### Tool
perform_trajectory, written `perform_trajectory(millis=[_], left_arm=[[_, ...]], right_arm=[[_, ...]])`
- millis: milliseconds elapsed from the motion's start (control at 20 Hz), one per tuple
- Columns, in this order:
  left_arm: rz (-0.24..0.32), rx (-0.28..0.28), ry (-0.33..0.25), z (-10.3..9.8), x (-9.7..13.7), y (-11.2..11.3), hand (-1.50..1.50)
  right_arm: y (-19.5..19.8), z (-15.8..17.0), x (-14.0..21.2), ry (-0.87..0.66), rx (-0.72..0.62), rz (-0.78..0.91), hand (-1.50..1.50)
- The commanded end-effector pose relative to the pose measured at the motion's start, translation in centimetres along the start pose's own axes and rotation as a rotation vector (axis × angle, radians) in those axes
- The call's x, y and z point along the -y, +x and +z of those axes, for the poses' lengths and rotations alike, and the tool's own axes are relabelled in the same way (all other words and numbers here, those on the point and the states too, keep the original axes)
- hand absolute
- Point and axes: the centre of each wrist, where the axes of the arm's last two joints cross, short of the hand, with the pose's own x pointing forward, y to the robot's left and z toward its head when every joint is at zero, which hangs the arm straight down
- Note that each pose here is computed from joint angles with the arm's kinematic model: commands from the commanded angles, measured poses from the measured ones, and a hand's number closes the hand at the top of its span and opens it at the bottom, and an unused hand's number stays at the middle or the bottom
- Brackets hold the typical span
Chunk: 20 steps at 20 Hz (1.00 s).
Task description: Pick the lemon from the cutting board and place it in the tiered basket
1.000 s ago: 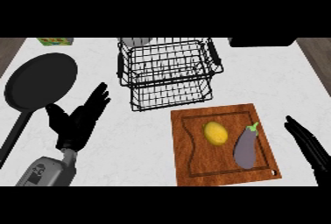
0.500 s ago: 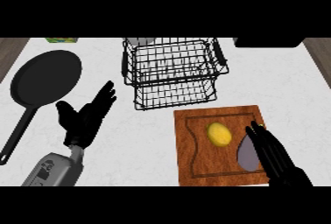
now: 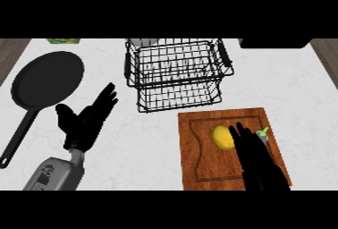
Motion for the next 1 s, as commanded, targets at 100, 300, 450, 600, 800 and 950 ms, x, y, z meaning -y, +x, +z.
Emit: perform_trajectory(millis=[100, 300, 450, 600, 800, 950], left_arm=[[-0.003, -0.009, -0.002, 0.1, -1.0, 0.6, 0.00], [-0.001, -0.006, 0.009, 0.3, -0.9, 1.9, 0.00], [0.001, -0.005, 0.012, -0.5, -0.1, 0.0, 0.00], [-0.002, -0.008, 0.017, 1.0, 0.9, 0.5, 0.00], [0.001, -0.001, 0.008, -0.5, -1.9, -0.8, 0.00], [0.009, -0.007, -0.009, 0.0, 0.6, -0.9, 0.00]], right_arm=[[-0.3, 0.3, -2.6, 0.042, -0.042, 0.060, -1.50], [0.6, -1.2, -2.9, 0.003, -0.069, 0.054, -1.50], [-2.4, -1.5, -5.2, -0.025, -0.079, 0.057, -1.50], [-2.0, -0.4, -4.9, -0.041, -0.091, 0.055, -1.50], [-3.8, -1.3, -4.9, -0.047, -0.079, 0.042, -1.50], [-4.4, -4.1, -4.6, -0.048, -0.084, 0.049, -1.50]])
